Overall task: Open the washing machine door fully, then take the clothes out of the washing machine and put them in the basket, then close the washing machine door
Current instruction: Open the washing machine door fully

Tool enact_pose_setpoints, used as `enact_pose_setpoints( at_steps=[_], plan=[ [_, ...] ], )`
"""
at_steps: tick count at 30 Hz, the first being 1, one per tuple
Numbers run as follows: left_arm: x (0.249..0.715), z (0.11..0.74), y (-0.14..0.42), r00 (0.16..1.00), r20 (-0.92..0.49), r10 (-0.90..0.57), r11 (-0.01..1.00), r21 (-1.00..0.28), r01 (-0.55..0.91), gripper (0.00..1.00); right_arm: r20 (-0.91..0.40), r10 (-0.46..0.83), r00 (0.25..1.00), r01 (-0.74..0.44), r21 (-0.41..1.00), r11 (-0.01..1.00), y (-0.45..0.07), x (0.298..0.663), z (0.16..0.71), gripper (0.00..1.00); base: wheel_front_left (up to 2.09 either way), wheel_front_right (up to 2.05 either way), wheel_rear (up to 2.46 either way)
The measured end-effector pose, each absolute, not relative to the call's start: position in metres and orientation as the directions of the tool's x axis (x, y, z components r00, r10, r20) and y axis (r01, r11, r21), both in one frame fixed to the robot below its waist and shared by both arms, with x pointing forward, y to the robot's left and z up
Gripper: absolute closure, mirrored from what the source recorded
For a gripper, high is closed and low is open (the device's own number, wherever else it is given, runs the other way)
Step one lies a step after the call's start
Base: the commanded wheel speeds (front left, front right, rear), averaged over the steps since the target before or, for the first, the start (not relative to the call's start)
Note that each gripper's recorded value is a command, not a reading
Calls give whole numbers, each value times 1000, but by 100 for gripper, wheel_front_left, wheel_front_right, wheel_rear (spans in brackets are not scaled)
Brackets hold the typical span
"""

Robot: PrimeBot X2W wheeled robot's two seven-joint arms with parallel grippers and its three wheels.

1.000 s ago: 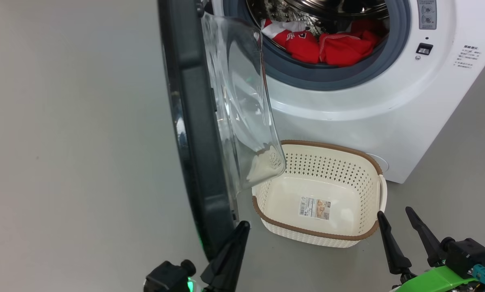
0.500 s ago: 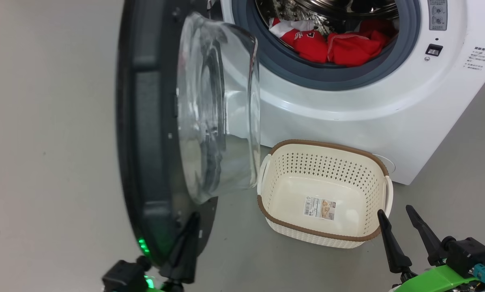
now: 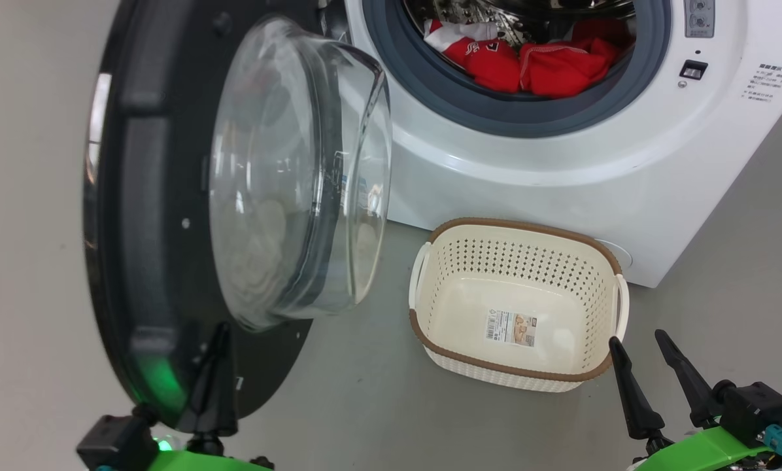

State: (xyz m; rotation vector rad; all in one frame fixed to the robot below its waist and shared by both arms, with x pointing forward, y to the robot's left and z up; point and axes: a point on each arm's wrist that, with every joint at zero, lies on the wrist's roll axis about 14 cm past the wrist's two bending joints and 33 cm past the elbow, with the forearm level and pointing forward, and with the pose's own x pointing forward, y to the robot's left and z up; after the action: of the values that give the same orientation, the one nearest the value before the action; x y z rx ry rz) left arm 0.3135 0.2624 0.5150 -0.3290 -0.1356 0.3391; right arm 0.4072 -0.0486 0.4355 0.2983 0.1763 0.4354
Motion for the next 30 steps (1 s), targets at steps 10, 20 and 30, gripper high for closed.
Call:
enact_pose_setpoints(
  at_steps=[10,20,30],
  plan=[
    [313,518,296,891,80,448,859,-317,-403,100,-116,422,899,-367,326,871,-55,408,430,0,0,0,0],
    [311,520,331,843,92,530,831,-258,-493,100,-110,401,909,-349,324,879,-63,411,432,0,0,0,0],
    [311,522,366,800,105,591,800,-202,-564,100,-115,391,913,-340,312,887,-71,415,429,0,0,0,0]
  ],
)
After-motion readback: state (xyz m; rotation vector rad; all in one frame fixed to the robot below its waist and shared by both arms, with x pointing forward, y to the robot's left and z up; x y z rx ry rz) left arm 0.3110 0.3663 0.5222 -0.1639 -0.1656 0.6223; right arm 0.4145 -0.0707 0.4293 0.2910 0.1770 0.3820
